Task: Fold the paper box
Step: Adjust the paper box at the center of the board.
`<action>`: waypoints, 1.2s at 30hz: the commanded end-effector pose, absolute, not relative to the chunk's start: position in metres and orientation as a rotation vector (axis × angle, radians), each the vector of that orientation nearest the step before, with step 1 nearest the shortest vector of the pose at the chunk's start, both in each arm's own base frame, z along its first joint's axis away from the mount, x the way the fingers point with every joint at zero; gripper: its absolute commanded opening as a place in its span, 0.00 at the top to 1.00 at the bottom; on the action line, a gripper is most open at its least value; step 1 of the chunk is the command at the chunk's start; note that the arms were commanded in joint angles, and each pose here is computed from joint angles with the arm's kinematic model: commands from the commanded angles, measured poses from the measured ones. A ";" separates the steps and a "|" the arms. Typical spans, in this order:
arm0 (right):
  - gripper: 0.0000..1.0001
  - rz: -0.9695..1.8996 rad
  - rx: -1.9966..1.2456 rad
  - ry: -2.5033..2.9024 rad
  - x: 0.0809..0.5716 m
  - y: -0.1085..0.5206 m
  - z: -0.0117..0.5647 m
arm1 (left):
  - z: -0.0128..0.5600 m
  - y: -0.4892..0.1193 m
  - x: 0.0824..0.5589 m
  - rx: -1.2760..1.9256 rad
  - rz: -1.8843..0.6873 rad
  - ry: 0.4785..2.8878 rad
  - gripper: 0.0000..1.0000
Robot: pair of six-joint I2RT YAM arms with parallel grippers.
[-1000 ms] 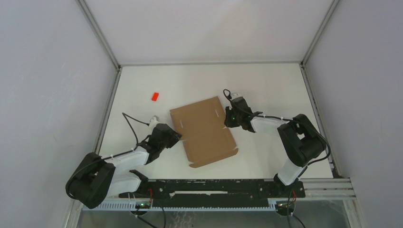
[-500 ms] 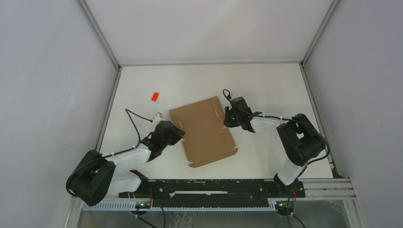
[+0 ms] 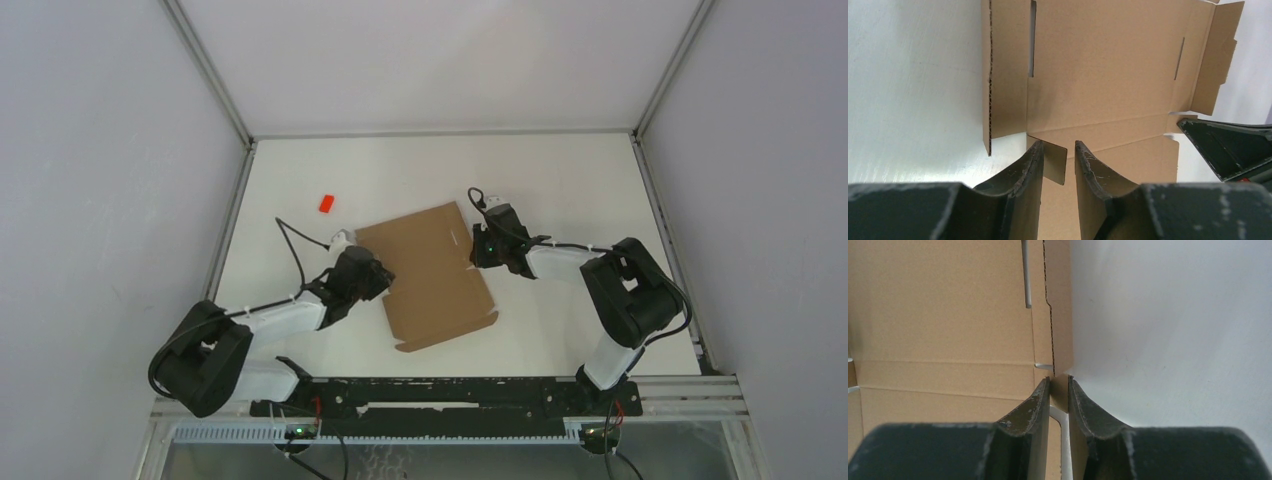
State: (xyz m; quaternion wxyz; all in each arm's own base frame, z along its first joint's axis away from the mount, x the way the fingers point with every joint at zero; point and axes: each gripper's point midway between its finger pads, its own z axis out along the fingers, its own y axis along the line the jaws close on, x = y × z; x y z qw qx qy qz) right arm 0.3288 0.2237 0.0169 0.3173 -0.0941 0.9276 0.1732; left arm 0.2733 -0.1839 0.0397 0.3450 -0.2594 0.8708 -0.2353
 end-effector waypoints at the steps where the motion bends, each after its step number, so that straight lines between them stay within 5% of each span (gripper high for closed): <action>1: 0.75 0.406 -0.275 2.548 0.306 0.213 -0.012 | 0.061 -0.199 0.292 -0.631 -0.638 2.210 0.66; 36: 0.75 0.399 -0.284 2.566 0.298 0.214 -0.018 | 0.042 -0.229 0.288 -0.545 -0.602 2.320 0.57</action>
